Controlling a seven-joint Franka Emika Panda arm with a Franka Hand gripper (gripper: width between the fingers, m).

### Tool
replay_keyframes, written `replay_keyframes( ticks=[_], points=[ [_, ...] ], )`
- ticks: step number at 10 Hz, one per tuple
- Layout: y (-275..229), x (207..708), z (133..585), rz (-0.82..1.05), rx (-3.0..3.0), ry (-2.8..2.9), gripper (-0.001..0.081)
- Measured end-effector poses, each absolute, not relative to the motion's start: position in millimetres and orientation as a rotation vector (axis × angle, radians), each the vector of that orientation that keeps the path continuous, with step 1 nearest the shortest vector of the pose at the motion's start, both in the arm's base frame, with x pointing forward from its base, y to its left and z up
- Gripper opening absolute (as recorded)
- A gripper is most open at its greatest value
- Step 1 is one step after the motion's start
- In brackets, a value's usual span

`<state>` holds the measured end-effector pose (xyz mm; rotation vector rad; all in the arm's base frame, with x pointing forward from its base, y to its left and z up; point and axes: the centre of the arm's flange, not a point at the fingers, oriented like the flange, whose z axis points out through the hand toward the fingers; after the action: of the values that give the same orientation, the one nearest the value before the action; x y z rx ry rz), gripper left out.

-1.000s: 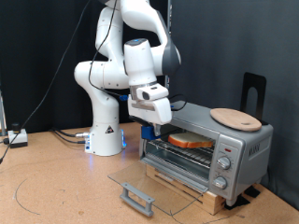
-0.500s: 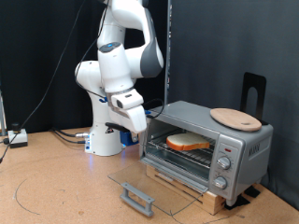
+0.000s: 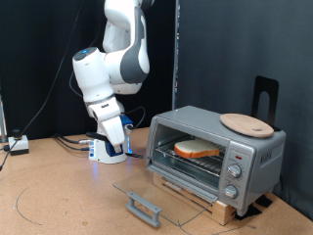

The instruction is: Make a piece of toast with the oven

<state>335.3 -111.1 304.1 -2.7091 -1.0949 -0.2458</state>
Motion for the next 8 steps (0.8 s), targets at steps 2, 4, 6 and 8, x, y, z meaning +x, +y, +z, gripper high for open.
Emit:
replay_keyframes(
  ticks=[2,4,6,8],
  points=[
    [-110.6,335.2,314.4,-0.306,-2.614,-1.077,0.0461],
    [-116.7,332.0,342.4,-0.409,-2.482,-1.06,0.0461],
    [-123.0,327.9,370.9,-0.477,-2.405,-1.055,0.0461],
    [-126.1,325.1,399.1,-0.513,-2.373,-1.066,0.0461]
  ],
)
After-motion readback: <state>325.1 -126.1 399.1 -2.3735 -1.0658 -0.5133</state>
